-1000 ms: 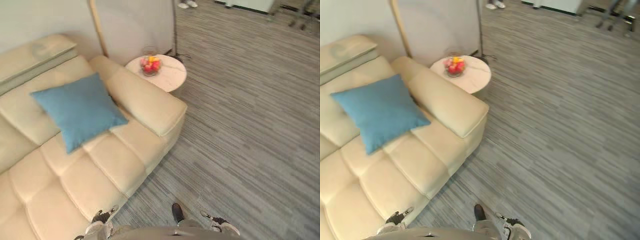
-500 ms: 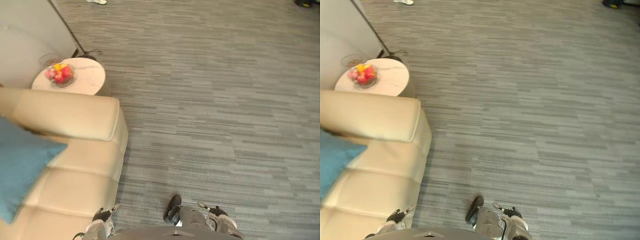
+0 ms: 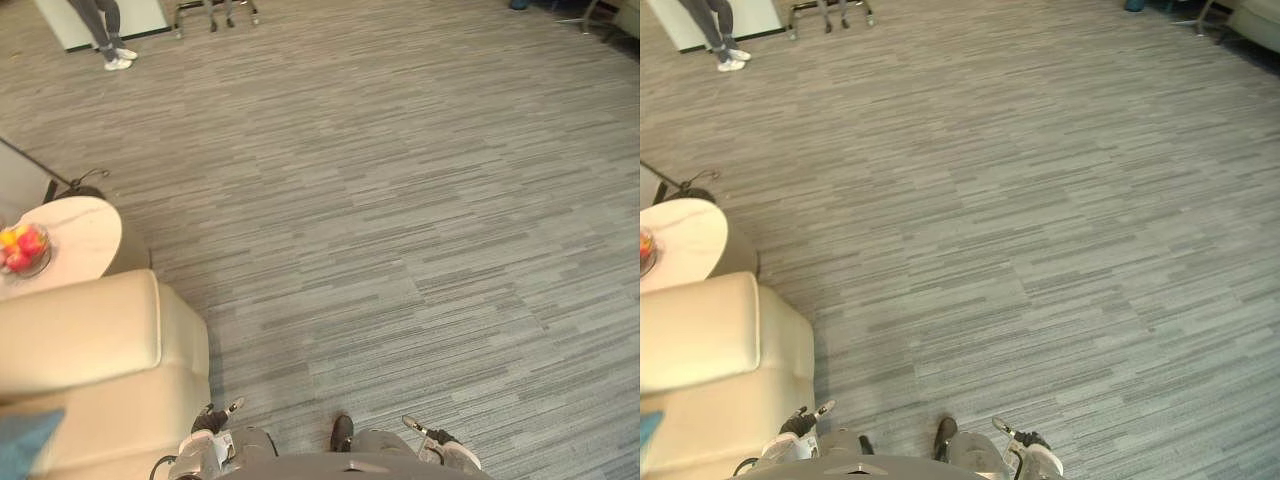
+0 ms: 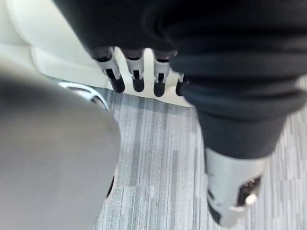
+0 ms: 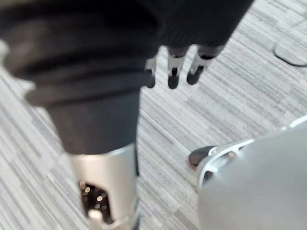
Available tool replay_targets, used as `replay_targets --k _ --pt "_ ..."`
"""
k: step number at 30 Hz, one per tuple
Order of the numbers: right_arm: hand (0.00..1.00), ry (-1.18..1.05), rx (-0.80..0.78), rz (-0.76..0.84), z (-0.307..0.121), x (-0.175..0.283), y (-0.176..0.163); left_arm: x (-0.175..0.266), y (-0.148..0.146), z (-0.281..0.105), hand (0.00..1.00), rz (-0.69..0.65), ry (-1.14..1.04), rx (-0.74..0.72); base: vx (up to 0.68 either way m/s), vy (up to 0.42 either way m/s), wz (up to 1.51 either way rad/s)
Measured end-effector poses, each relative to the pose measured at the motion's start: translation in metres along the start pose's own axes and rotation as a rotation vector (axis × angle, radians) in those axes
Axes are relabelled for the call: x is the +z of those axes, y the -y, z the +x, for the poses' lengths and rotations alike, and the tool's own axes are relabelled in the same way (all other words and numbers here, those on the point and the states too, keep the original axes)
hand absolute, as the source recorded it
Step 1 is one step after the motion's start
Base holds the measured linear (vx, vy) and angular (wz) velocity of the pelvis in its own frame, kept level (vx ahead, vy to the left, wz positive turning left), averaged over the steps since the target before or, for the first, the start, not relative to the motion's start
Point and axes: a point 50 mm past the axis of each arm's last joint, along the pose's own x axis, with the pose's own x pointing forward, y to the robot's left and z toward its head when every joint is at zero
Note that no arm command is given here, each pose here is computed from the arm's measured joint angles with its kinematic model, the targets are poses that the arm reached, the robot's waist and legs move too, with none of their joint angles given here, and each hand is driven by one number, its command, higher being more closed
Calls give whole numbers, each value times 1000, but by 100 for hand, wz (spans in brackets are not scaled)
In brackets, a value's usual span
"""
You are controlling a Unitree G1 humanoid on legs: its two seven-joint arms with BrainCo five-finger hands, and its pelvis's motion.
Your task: Pick up cushions and gather them together orderly.
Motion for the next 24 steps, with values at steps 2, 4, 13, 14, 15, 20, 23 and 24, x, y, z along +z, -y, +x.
replay_targets --k 2,4,13,14,15,20,23,24 --pt "0 15 -1 4 -1 -1 1 2 3 0 0 -16 9 -2 204 170 -68" --pt "0 14 -1 4 -2 -1 0 3 5 -1 0 -33 20 -2 253 248 -105" --pt "0 -28 48 13 -5 -16 -18 2 -14 2 0 44 -4 35 249 244 -93" --pt "0 -24 43 10 -5 -15 -16 2 -14 2 0 59 -4 33 107 130 -63" --pt "0 -22 42 9 -4 -14 -15 2 -14 2 0 64 -4 31 81 114 -61" --pt "0 -26 31 -24 -3 -13 -9 -5 -14 2 0 85 -32 28 40 61 -68" --pt "0 -28 25 -55 -2 -11 -5 -8 -14 1 0 83 -39 26 -24 -10 -69" --pt "0 -23 29 -56 -1 -9 -7 -10 -13 0 0 81 -42 23 -52 -65 -73"
